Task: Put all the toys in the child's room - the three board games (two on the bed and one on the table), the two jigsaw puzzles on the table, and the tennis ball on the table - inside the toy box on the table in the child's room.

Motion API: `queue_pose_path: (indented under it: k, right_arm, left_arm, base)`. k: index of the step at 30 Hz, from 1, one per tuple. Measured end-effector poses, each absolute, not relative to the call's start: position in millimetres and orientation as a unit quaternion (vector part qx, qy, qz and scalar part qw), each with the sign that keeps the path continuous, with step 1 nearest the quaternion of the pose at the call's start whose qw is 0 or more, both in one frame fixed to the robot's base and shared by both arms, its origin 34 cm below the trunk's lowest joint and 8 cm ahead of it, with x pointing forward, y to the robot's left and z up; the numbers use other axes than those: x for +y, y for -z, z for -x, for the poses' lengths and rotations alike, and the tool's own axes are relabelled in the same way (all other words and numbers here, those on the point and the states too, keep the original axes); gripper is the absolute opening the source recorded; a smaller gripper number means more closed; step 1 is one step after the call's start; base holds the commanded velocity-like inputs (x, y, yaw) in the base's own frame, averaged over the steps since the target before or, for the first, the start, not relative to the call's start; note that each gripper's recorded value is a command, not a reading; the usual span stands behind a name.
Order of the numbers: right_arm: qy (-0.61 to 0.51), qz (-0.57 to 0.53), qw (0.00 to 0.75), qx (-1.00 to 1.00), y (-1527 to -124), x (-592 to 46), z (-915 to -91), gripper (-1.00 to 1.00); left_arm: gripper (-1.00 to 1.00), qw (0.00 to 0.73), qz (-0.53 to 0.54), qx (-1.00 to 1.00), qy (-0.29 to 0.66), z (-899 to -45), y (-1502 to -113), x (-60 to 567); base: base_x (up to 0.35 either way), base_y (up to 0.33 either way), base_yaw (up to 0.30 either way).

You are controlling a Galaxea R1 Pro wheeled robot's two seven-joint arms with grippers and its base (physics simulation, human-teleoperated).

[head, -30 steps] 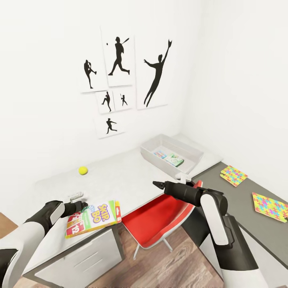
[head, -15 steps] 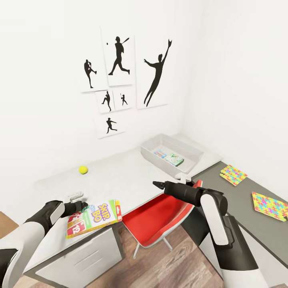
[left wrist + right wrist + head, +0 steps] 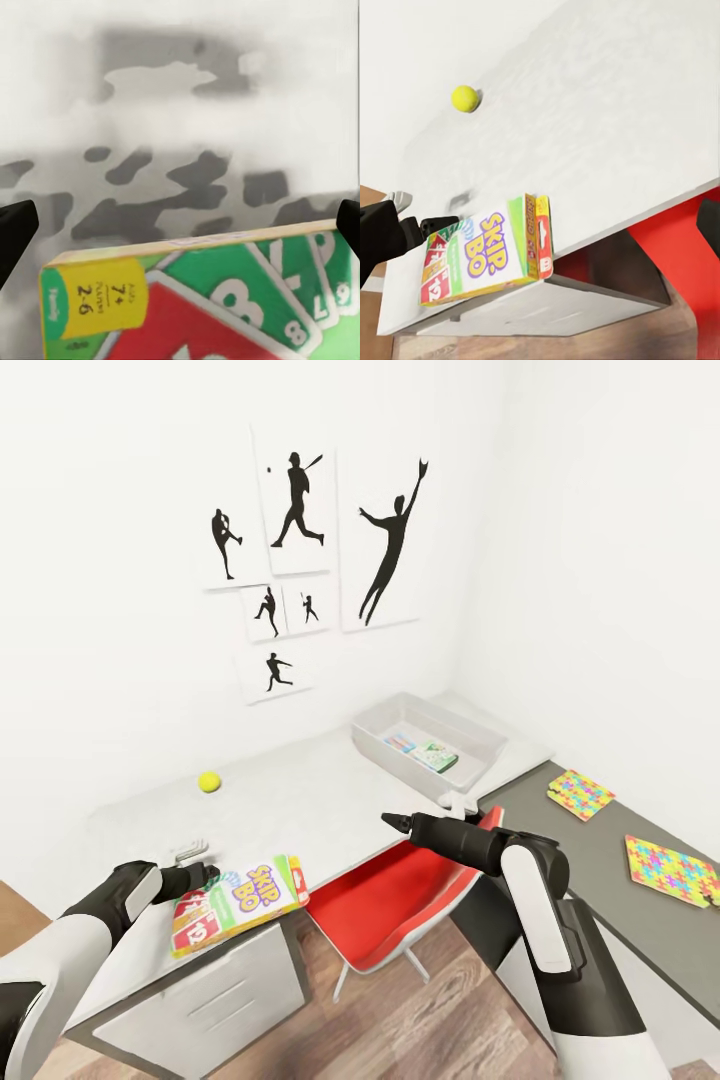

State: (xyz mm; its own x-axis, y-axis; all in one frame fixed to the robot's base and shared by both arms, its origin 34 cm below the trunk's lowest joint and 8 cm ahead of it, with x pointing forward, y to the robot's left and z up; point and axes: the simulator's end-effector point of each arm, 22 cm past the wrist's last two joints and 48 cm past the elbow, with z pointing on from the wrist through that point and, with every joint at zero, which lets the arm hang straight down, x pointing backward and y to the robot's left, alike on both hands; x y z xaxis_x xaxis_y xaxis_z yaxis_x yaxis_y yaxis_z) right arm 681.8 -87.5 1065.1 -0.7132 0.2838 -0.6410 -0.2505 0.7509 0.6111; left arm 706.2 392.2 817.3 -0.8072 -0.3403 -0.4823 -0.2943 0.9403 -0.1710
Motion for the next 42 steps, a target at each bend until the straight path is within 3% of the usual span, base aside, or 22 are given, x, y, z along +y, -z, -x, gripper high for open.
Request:
queue_pose_path:
  k: [26, 42]
  right_arm:
    - [-0.353, -0.01, 0.378, 0.856, -1064.7, -87.5, -681.8, 1.0]
    - [-0.353, -0.01, 0.379, 0.856, -1065.1, -87.5, -681.9, 1.0]
  left_arm:
    - [1.0, 0.261, 0.163, 0.951, 0.042, -706.0, -816.7, 391.6]
    - [1.0, 0.262, 0.162, 0.95, 0.042, -706.0, -816.8, 391.6]
  base:
    - [-0.009, -0.098, 0.0]
    - [-0.007, -0.01, 0.0]
